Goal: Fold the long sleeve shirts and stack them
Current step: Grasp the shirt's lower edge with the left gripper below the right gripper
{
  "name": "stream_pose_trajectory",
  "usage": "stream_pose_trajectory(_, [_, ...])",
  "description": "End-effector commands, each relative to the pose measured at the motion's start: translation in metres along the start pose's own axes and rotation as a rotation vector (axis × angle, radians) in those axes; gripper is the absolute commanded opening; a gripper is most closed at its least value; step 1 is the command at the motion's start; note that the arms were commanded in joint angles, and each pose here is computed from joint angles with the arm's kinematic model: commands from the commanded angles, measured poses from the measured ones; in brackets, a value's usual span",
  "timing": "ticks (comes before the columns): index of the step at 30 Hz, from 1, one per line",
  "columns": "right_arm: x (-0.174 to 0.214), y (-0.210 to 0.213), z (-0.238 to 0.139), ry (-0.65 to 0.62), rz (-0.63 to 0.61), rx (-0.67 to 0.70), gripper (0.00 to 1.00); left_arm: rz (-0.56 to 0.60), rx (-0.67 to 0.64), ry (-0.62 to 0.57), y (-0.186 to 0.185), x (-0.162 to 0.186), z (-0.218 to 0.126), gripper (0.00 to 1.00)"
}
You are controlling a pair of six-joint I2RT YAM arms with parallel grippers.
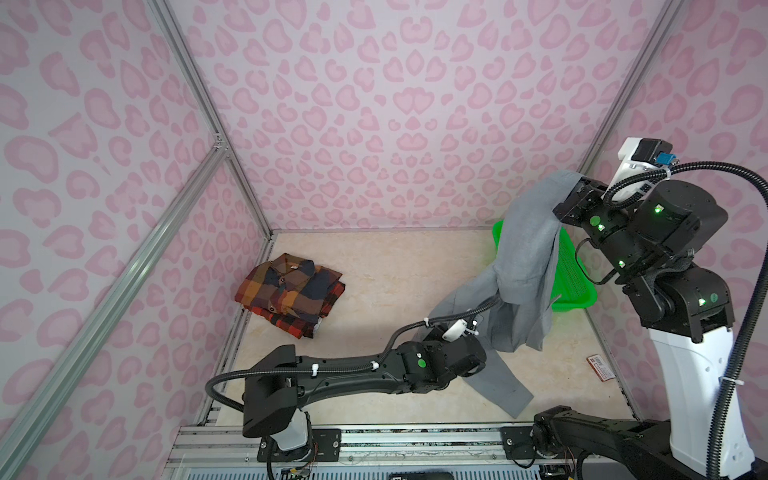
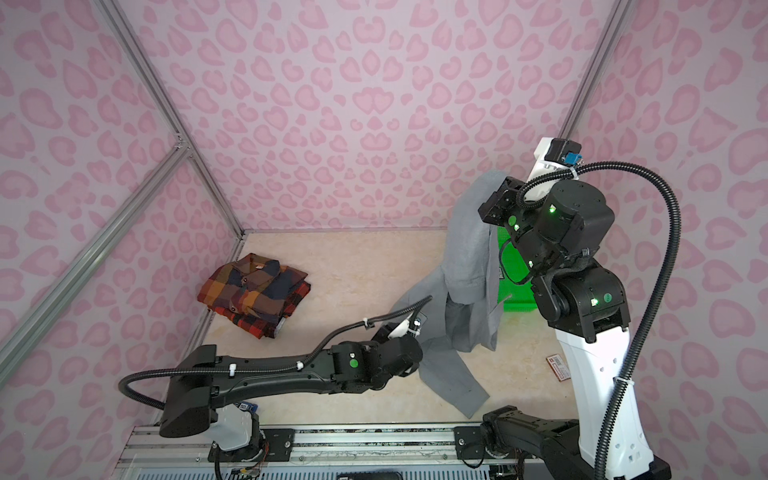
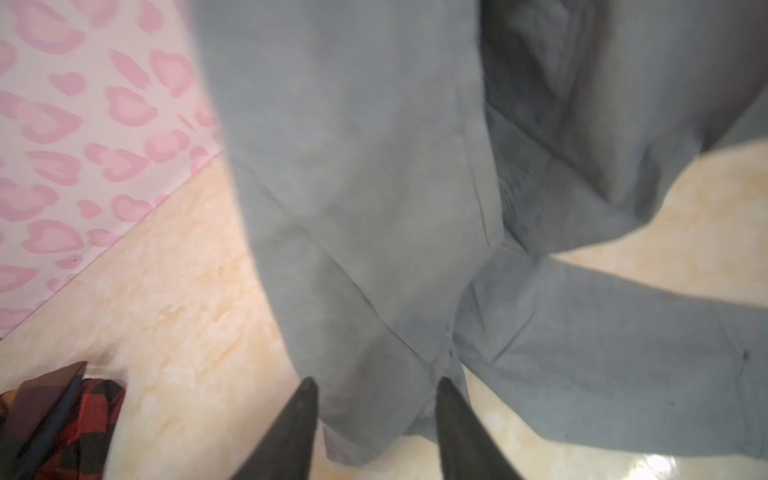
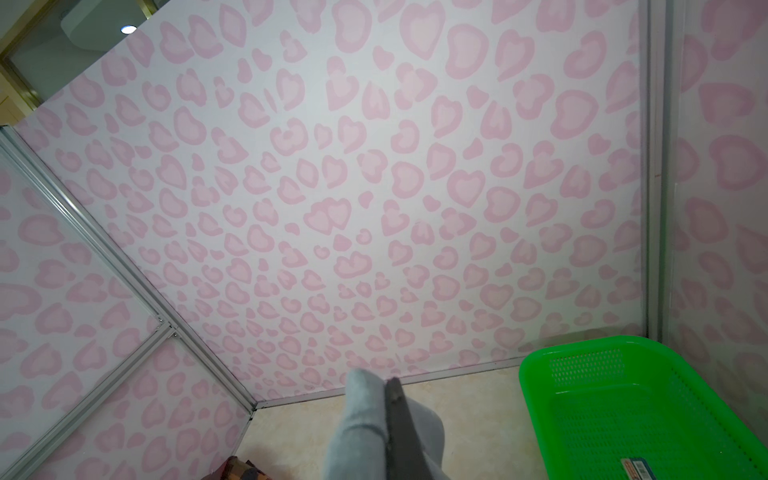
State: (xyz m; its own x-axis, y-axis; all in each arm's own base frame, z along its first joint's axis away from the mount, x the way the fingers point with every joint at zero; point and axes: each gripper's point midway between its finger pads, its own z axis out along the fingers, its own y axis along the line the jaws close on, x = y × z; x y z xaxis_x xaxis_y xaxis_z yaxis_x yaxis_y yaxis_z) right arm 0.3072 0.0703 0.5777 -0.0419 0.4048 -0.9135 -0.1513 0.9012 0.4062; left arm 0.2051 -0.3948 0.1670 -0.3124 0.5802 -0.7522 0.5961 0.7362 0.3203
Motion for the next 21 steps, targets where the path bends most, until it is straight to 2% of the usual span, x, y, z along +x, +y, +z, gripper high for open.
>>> stream_pose_trajectory(1, [-0.008,0.01,-0.003,-0.025,0.031,-0.052,0.0,0.077,0.011,0.038,-0.017,0.018,0.016,0.62])
stream_pose_trajectory(3, [-0.009,0.012,-0.005,-0.022,0.031,-0.06,0.0,0.121,0.027,0.064,-0.029,0.028,0.028,0.7])
stream_pose_trajectory(4, [-0.01,0.013,-0.005,-0.022,0.033,-0.064,0.0,0.139,0.032,0.078,-0.036,0.032,0.034,0.97])
stream_pose_trajectory(7, [-0.009,0.015,-0.007,-0.015,0.047,-0.082,0.0,0.21,0.023,0.127,-0.054,0.045,0.055,0.97])
stream_pose_trajectory(11, [-0.005,0.017,-0.007,-0.003,0.056,-0.096,0.0,0.286,-0.055,0.166,-0.062,0.056,0.086,0.97])
stream_pose_trajectory(14, [-0.005,0.017,-0.011,-0.001,0.051,-0.097,0.0,0.295,-0.109,0.202,-0.053,0.062,0.102,0.97])
stream_pose_trajectory(19, [-0.01,0.017,-0.021,-0.019,0.052,-0.106,0.0,0.28,-0.202,0.197,-0.025,0.056,0.116,1.0])
stream_pose_trajectory(21, [-0.01,0.018,-0.023,-0.017,0.052,-0.112,0.0,0.268,-0.224,0.204,-0.017,0.059,0.123,0.95])
